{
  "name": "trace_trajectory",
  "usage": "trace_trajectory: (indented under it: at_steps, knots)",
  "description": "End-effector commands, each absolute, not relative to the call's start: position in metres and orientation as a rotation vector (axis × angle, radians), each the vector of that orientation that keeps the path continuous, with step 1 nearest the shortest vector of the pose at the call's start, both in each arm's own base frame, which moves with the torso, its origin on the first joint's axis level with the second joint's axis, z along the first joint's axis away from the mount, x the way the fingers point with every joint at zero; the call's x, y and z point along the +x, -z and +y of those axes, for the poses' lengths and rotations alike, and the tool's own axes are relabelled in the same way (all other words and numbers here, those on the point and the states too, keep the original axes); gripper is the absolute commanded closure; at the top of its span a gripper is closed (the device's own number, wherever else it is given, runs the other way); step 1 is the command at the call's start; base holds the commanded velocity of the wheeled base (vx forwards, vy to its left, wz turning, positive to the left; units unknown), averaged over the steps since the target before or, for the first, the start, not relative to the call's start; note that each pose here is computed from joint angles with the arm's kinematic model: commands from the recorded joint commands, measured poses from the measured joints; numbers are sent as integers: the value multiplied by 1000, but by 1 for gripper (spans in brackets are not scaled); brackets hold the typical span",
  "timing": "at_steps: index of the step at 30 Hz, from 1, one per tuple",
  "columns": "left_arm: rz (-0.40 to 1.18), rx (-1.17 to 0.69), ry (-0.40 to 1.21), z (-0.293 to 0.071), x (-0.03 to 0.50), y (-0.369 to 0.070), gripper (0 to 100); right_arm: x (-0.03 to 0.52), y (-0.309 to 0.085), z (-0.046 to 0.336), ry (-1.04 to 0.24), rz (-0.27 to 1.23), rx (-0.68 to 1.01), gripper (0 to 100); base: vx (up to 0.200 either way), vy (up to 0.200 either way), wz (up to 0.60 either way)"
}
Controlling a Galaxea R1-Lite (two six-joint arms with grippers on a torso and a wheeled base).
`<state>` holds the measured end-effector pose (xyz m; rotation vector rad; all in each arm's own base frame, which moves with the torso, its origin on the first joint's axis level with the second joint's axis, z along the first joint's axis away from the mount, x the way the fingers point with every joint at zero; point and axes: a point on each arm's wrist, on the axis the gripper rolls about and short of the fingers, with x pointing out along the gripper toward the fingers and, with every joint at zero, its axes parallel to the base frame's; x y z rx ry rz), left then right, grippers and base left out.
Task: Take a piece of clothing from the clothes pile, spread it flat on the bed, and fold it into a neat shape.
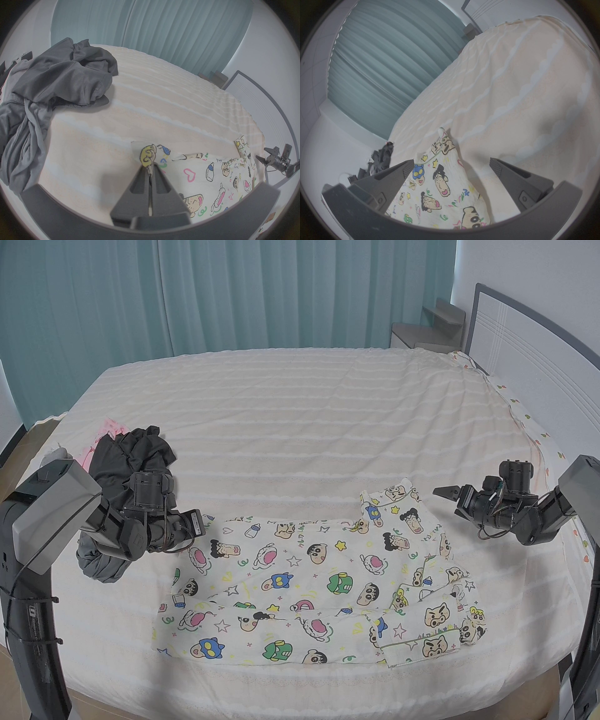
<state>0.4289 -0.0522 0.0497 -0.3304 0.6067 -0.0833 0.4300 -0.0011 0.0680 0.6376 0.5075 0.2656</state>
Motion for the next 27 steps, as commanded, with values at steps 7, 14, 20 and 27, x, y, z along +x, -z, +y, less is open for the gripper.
trace_trajectory:
  at_steps: [7,14,20,27]
  knots:
    - [591,-325,108,-61,420,-56,100,454,-24,29,-271,580,479,0,0,0,0]
    - [584,-316,115,-71,419,-55,100,461,-25,48,-301,563,457,0,0,0,0]
    - [588,-315,117,-72,418,-54,100,463,-27,59,-327,560,447,0,0,0,0]
    - [590,-314,112,-71,418,-54,100,466,-30,65,-335,576,446,100,0,0,0]
